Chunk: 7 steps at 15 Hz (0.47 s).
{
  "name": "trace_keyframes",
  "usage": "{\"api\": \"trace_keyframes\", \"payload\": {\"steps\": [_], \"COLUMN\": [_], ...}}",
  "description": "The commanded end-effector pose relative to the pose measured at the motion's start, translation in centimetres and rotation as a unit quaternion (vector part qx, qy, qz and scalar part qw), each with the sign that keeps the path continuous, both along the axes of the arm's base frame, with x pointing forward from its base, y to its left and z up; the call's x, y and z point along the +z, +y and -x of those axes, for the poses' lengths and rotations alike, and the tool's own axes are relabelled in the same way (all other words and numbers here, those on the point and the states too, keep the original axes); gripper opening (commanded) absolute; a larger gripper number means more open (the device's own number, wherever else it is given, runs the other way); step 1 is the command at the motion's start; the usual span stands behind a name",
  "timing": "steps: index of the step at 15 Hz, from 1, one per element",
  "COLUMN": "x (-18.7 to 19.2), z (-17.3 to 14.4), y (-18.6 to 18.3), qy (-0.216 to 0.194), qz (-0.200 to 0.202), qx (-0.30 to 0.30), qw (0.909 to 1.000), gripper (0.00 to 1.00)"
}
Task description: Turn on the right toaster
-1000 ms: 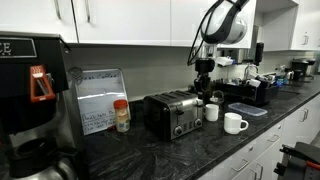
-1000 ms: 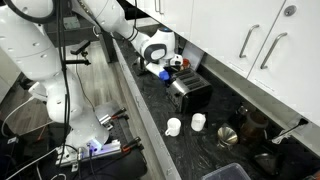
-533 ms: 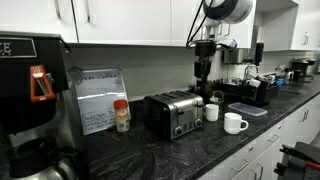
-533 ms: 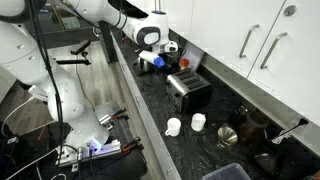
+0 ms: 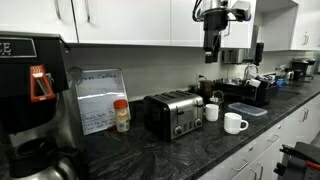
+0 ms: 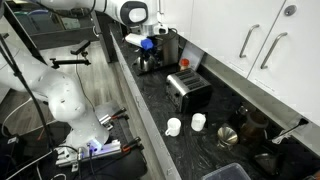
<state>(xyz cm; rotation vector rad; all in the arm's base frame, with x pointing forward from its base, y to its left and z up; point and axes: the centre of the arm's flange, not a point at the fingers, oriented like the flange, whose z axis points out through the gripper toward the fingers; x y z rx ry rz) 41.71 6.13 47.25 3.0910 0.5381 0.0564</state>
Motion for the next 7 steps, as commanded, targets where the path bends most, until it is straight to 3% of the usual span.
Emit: {"api": "trace_keyframes", "payload": {"steps": [1,7], "x": [3.4,3.2], "z": [2.4,2.4], "y": [0.7,0.4], "qy": [0.009,0.002], "qz": [0.012,0.005], "qx": [-0.010,-0.013], "qw": [0.9998,0.9999], "gripper": [1.00,1.00]}}
